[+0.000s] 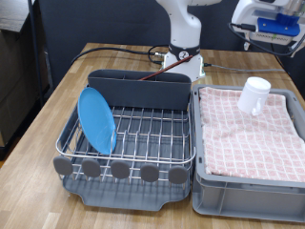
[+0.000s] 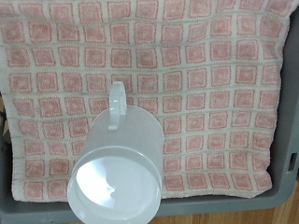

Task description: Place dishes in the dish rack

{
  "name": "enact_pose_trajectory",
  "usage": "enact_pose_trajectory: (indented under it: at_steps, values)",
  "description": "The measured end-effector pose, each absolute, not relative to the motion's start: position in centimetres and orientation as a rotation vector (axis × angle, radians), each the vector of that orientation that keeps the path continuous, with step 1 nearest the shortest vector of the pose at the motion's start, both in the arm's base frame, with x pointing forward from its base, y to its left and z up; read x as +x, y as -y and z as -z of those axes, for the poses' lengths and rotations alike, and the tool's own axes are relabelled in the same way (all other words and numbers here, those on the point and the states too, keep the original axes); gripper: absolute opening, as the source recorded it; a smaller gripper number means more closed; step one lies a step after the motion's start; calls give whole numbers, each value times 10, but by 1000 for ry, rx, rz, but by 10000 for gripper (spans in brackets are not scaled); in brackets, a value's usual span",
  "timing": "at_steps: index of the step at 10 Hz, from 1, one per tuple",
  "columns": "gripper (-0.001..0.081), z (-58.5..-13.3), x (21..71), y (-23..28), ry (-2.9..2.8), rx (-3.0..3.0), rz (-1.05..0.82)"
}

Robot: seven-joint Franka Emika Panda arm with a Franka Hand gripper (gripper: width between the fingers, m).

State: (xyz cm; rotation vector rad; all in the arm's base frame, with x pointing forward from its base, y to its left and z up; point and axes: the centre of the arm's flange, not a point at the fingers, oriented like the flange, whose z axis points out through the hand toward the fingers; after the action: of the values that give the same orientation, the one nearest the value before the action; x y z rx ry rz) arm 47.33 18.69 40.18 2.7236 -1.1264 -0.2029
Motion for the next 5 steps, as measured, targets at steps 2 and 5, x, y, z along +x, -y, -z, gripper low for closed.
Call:
enact_pose_trajectory:
  at_steps: [2, 5]
  values:
    - [803, -374, 474, -187, 1139, 2711, 263]
    - [803, -356, 474, -188, 1142, 2693, 319]
